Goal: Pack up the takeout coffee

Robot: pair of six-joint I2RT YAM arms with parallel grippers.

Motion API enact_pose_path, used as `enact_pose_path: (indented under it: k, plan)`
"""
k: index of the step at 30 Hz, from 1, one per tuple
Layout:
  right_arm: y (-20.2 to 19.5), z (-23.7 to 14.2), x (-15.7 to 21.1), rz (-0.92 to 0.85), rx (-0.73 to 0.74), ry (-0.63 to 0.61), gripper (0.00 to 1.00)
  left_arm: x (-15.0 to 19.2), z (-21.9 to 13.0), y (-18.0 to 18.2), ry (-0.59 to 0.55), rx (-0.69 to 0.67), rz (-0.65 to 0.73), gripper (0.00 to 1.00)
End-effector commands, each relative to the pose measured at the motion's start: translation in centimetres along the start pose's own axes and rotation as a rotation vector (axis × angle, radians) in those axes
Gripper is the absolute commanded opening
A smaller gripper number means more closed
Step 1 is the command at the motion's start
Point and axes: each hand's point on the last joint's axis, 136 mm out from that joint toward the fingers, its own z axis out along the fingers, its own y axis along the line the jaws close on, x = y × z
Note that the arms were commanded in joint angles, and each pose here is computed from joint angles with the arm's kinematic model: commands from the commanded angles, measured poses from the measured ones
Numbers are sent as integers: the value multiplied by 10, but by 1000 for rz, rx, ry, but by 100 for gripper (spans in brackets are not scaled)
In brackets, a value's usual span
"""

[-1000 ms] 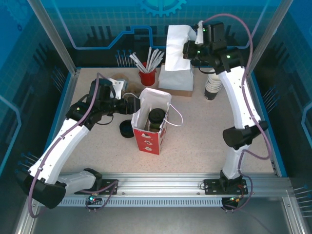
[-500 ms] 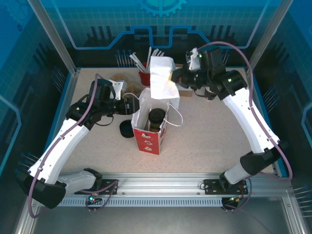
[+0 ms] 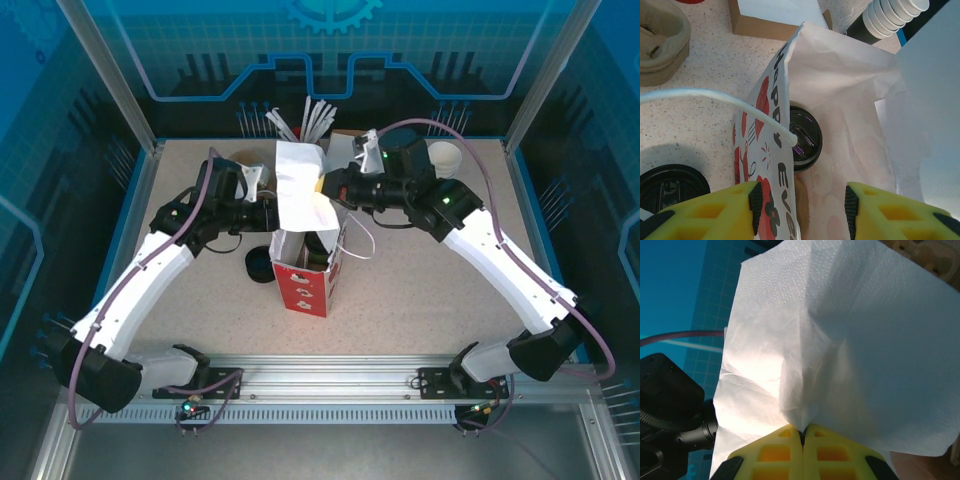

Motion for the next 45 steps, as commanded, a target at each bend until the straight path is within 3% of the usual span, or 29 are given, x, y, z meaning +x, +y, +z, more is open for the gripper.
enact_pose_path:
  k: [1, 14, 25, 35, 45]
  plan:
    - [0, 12, -3, 4, -8, -35, 0, -1, 4, -2, 0, 26, -13, 45]
    - [-67, 37, 27, 38, 159, 12, 0, 3, 15, 0, 19, 39, -35, 32]
    - [-110, 31, 43, -93, 451, 41, 0, 7, 22, 2, 32, 48, -46, 22]
    - [-123, 33, 50, -209, 651, 87, 0, 9, 24, 1, 38, 61, -50, 15]
    - [-129, 32, 59, -273, 753, 116, 0, 10, 26, -1, 37, 83, -62, 13]
